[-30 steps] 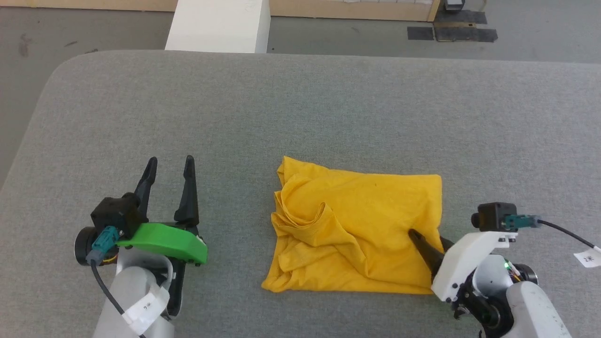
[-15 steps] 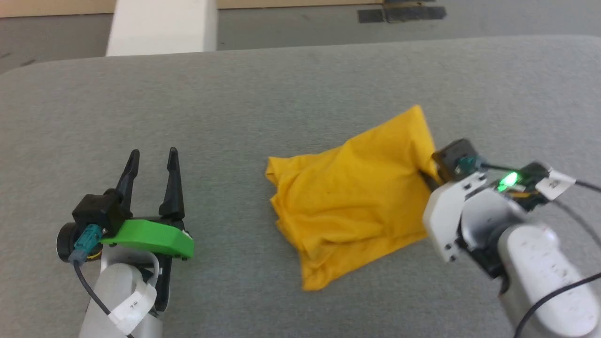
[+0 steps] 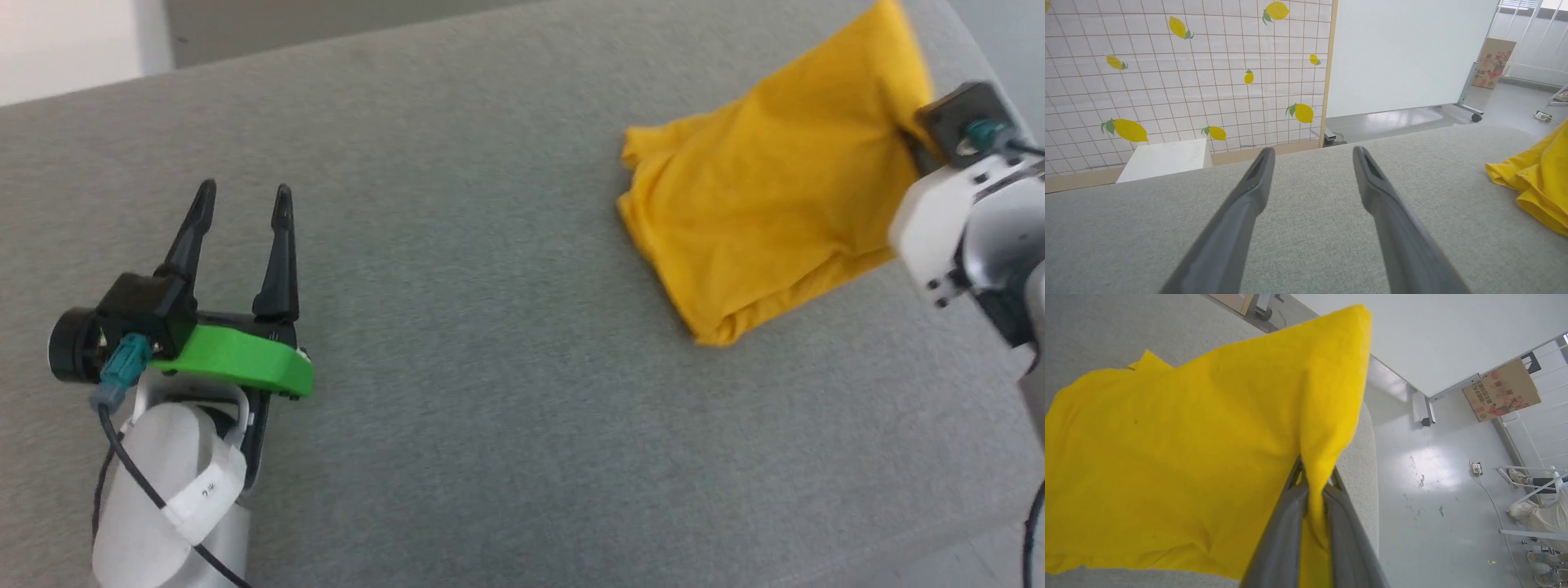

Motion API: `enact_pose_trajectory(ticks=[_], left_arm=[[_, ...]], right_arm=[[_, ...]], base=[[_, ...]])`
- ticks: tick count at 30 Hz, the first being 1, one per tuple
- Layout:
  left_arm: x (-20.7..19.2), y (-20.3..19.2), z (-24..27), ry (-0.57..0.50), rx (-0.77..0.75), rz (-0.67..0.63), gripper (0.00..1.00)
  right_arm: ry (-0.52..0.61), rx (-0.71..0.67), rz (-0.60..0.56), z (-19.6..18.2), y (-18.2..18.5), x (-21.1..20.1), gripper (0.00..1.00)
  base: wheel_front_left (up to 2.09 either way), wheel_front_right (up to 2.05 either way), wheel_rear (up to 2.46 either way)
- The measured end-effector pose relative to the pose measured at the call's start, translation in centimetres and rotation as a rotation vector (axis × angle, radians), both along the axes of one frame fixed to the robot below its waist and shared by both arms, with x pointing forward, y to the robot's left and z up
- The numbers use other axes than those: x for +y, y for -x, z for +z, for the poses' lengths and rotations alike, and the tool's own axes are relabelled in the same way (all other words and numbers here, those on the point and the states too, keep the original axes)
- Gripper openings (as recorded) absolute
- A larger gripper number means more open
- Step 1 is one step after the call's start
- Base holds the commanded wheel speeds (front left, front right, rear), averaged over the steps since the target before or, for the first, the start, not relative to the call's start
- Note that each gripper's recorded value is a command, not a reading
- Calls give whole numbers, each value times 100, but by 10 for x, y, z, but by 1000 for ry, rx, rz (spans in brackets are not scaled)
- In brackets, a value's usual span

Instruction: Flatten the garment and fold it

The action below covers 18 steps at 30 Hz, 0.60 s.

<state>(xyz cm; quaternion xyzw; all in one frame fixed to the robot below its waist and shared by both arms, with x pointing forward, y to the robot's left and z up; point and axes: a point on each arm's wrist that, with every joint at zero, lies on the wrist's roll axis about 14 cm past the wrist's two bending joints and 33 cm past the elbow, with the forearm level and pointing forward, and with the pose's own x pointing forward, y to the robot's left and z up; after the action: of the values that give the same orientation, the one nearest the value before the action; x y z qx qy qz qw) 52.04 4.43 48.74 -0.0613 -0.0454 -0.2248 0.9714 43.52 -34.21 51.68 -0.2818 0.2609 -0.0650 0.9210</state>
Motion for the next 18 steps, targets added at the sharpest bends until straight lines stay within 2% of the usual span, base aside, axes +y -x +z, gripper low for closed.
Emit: enact_pose_trajectory(ticks=[9, 18], left_arm=[[-45, -20, -31, -5, 43, -127, 100], [-60, -32, -63, -10, 89, -183, 100]], right_arm=[[112, 19, -233, -10, 19, -99, 0], [228, 14, -345, -10, 17, -152, 0]], base=[[0, 0, 0], [0, 0, 0]])
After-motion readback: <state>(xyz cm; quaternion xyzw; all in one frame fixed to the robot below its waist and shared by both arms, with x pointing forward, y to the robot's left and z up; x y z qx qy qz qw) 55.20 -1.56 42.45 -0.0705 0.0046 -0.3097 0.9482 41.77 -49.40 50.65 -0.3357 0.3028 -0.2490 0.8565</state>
